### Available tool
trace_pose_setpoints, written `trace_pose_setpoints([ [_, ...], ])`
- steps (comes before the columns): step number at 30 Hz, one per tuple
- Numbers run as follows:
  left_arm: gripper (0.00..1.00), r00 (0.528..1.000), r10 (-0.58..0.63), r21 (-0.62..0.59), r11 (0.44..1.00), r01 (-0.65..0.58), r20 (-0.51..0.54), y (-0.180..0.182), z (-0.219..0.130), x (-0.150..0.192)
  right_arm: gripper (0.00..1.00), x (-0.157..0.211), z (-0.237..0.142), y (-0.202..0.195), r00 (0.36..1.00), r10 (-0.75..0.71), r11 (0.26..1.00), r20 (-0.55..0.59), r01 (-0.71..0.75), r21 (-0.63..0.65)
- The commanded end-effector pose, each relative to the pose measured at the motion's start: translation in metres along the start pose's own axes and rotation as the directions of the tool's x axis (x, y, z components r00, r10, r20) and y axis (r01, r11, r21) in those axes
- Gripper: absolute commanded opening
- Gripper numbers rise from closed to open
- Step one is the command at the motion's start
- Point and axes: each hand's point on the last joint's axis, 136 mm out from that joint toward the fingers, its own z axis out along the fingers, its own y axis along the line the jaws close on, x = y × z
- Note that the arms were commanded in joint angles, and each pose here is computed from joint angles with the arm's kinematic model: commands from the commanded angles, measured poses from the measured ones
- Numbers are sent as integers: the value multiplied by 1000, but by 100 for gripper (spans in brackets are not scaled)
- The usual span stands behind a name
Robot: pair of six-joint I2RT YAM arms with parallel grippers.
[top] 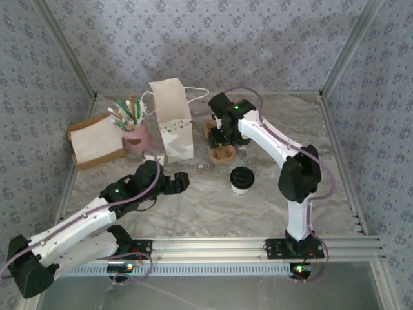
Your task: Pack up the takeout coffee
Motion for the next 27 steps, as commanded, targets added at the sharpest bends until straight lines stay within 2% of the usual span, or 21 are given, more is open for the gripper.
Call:
trace_pose_setpoints([
  [1, 92, 1000, 0, 87, 996, -1, 11, -22, 10, -10, 59, -14, 9, -6, 1000, -9, 1000, -4, 9, 18],
  [8, 74, 999, 19, 126, 992, -15, -26, -41, 35, -13, 55, -32, 32, -17, 1000, 4, 999, -20, -3, 41],
  [10, 72, 999, 25, 125, 992, -21, -27, -42, 40, -13, 55, -36, 37, -19, 1000, 1, 999, -24, 0, 47],
  [16, 71, 999, 32, 156, 987, -33, 5, -51, 45, -21, 55, -43, 51, -23, 999, -4, 998, -39, 6, 55],
  [27, 75, 998, 51, 189, 980, -59, 48, -67, 50, -37, 55, -47, 65, -27, 998, -2, 999, -56, 4, 44],
])
